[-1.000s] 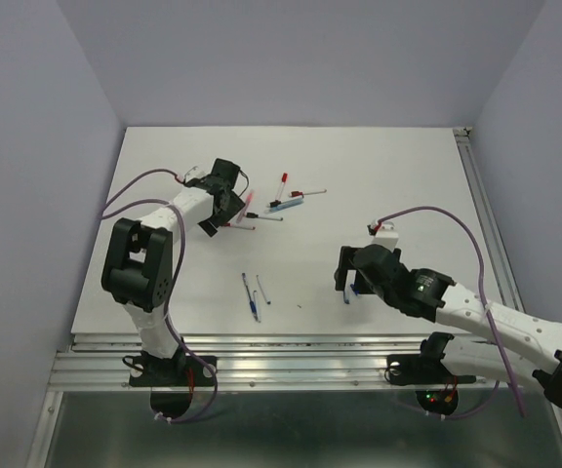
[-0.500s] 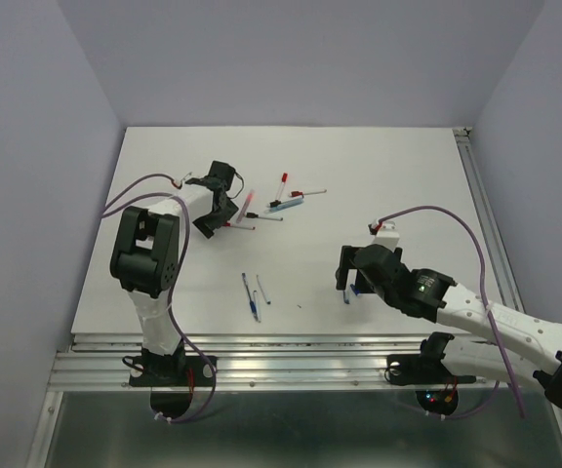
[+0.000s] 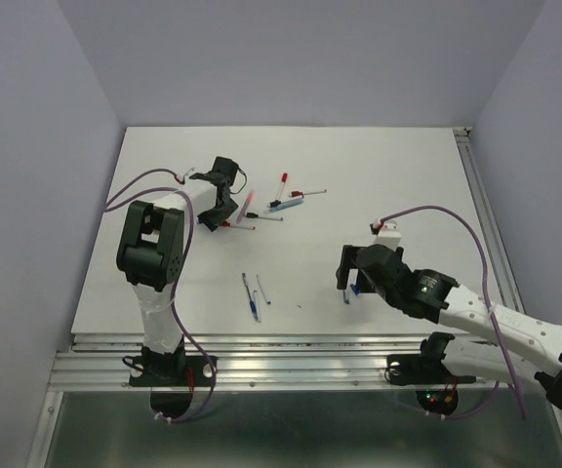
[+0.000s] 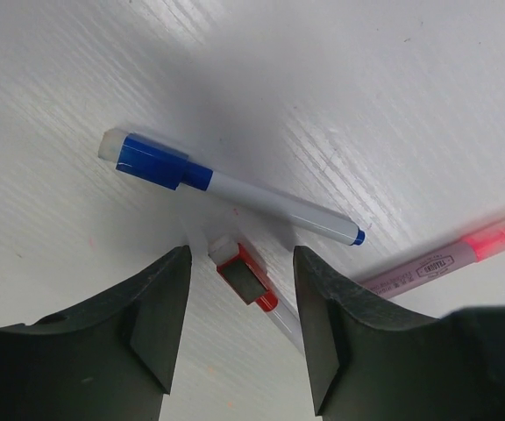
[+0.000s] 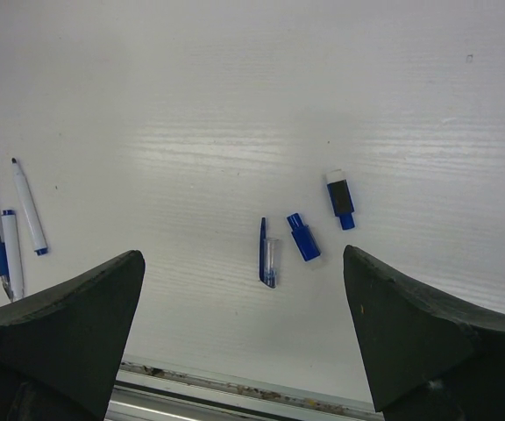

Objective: Open the pen caps

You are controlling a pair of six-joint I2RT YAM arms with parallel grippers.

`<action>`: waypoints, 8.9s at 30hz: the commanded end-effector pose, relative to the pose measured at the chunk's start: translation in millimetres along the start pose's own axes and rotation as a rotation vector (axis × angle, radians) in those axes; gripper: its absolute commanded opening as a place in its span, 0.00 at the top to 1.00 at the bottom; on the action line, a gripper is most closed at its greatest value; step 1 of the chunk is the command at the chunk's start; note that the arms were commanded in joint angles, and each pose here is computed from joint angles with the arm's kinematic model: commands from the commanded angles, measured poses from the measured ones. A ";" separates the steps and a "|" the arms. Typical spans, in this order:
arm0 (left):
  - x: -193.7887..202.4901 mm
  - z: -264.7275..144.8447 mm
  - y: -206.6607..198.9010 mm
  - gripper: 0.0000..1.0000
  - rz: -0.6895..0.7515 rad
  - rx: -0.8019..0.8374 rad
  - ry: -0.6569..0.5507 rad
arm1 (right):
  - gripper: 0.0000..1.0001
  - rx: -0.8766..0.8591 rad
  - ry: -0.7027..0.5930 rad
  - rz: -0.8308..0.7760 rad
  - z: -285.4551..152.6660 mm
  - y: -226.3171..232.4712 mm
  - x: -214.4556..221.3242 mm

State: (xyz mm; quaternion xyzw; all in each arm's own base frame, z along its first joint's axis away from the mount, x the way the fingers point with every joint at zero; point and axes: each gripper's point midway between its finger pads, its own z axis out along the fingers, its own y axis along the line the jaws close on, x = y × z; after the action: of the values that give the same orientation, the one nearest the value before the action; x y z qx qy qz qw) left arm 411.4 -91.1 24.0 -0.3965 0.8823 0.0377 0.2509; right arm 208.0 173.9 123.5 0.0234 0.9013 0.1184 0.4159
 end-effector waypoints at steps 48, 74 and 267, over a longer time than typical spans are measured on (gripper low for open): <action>83.5 -31.9 53.4 0.46 0.440 -0.056 0.110 | 0.00 0.002 -0.066 0.050 1.7 -4.4 -6.8; 93.7 -38.3 53.9 1.00 0.547 -0.060 0.078 | 0.00 -0.038 -0.039 0.070 -7.0 -1.1 -4.1; 2.1 -152.8 -63.0 0.01 0.773 0.681 -0.309 | 0.00 -0.038 -0.199 0.423 -38.3 -8.9 -26.7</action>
State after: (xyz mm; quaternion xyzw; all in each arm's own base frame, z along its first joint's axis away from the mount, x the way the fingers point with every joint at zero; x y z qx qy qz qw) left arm 358.7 -215.7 143.1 0.0157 0.9018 -0.1548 0.4031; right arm 192.0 155.8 166.7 0.2223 0.8330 0.2258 0.4536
